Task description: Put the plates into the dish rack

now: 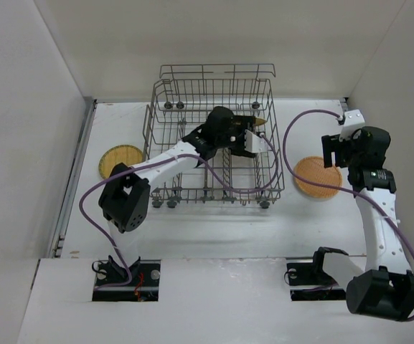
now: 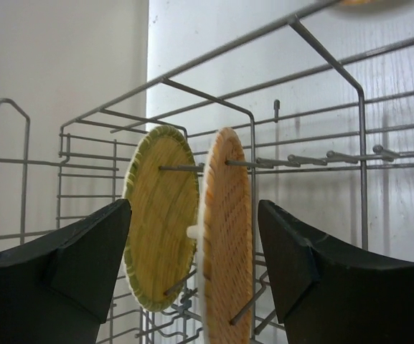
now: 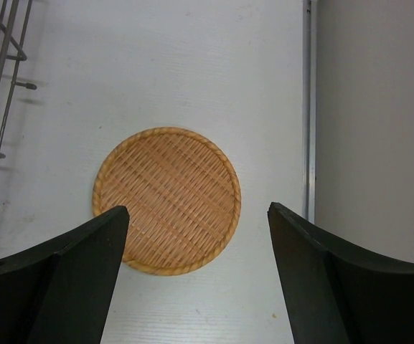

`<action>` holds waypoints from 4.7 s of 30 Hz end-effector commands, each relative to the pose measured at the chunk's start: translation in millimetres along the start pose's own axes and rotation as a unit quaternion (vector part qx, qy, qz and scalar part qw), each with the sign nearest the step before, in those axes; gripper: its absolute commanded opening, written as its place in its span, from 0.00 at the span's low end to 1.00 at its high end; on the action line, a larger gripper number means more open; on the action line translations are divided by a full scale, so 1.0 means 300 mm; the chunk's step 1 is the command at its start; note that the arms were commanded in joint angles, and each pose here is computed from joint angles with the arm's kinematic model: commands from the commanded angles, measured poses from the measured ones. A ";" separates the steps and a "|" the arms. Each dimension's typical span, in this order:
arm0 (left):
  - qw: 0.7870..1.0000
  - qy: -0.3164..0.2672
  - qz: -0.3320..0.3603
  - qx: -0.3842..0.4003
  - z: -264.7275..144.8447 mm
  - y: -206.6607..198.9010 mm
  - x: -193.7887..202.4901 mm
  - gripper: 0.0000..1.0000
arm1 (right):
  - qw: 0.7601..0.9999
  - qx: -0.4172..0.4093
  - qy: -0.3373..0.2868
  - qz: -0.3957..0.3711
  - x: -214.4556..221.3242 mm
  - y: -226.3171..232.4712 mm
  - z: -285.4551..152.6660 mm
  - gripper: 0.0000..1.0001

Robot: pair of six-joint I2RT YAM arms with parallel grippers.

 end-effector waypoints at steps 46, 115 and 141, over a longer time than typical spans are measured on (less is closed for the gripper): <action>0.714 0.286 -0.429 -0.475 -1.286 0.225 0.362 1.00 | 0.834 -0.137 0.297 0.445 0.376 -0.337 0.220 0.56; 0.743 0.267 -0.428 -0.439 -1.104 0.309 0.395 0.99 | 0.913 -0.106 0.260 0.297 0.118 -0.175 0.305 0.00; 0.688 0.359 -0.483 -0.406 -1.109 0.054 0.500 1.00 | 0.926 -0.161 -0.270 -0.209 -0.658 0.213 -0.323 0.00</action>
Point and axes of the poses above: each gripper's point midway between its finger pads, its own z axis out along the fingers, its own y axis along the line the jaws close on, x = y × z, the point moved 6 cm from there along -z, back along the fingers, and after that the axes turned 6 degrees about z, right-handed, at the moved point
